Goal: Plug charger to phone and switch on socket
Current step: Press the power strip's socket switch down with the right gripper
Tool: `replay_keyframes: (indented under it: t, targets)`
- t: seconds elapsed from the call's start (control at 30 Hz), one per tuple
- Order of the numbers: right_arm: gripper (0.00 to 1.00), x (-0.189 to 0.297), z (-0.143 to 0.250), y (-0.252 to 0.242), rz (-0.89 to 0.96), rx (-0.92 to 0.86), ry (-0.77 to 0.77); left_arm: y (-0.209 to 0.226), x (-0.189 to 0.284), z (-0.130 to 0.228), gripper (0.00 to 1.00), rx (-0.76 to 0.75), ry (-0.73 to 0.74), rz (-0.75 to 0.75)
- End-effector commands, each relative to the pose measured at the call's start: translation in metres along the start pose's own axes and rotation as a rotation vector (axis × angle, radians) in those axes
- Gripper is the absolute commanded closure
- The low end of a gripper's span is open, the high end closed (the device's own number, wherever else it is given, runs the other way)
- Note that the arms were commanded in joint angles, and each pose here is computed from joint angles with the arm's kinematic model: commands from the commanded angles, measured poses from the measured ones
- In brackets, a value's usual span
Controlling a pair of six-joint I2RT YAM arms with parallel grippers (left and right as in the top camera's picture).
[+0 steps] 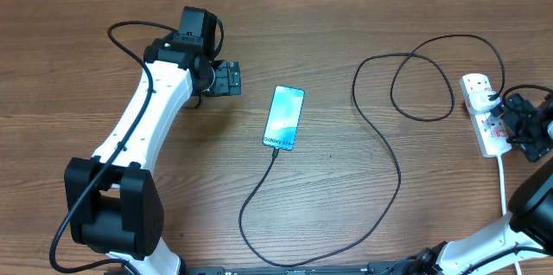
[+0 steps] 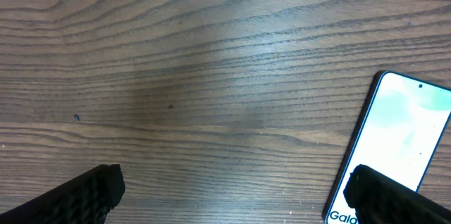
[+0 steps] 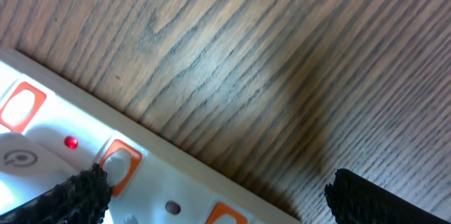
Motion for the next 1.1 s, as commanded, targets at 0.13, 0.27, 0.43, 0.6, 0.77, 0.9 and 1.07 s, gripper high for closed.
replay_keyframes:
  t: [0.13,0.27,0.43,0.6,0.77,0.9,1.07]
  targets:
    - [0.0,-0.011,0.023,-0.006,0.07,0.046,0.079,0.002,0.0,-0.002,0.0,-0.018,-0.007,-0.016]
    - [0.0,0.018,0.004,-0.011,0.161,-0.025,0.025,0.002,0.0,-0.002,0.0,-0.018,-0.007,-0.016]
    - [0.0,0.077,-0.016,0.003,0.143,-0.061,-0.01,0.002,0.0,-0.002,0.0,-0.018,-0.007,-0.016]
    - [0.0,0.093,-0.002,0.015,0.044,-0.064,0.076,0.002,0.0,-0.002,0.01,-0.018,-0.007,-0.016]
    - [0.0,0.093,0.002,0.018,0.024,-0.065,0.097,0.002,0.0,-0.002,0.0,-0.018,-0.007,-0.016]
    - [0.0,0.092,-0.001,0.019,0.017,-0.064,0.084,0.002,0.0,-0.002,0.0,-0.018,-0.007,-0.016]
    - [0.0,0.092,-0.001,0.019,0.016,-0.064,0.08,0.002,0.0,-0.002,0.0,-0.018,-0.007,-0.016]
Point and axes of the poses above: each gripper's point midway between its finger pads, its own x axis back along the fingers, its own y axis along the line the jaws close on, z = x × y, the point moved 5 cm from there along x, back along the fingers, and after that the axes turned 7 degrees about -x, right-handed, at the moved point
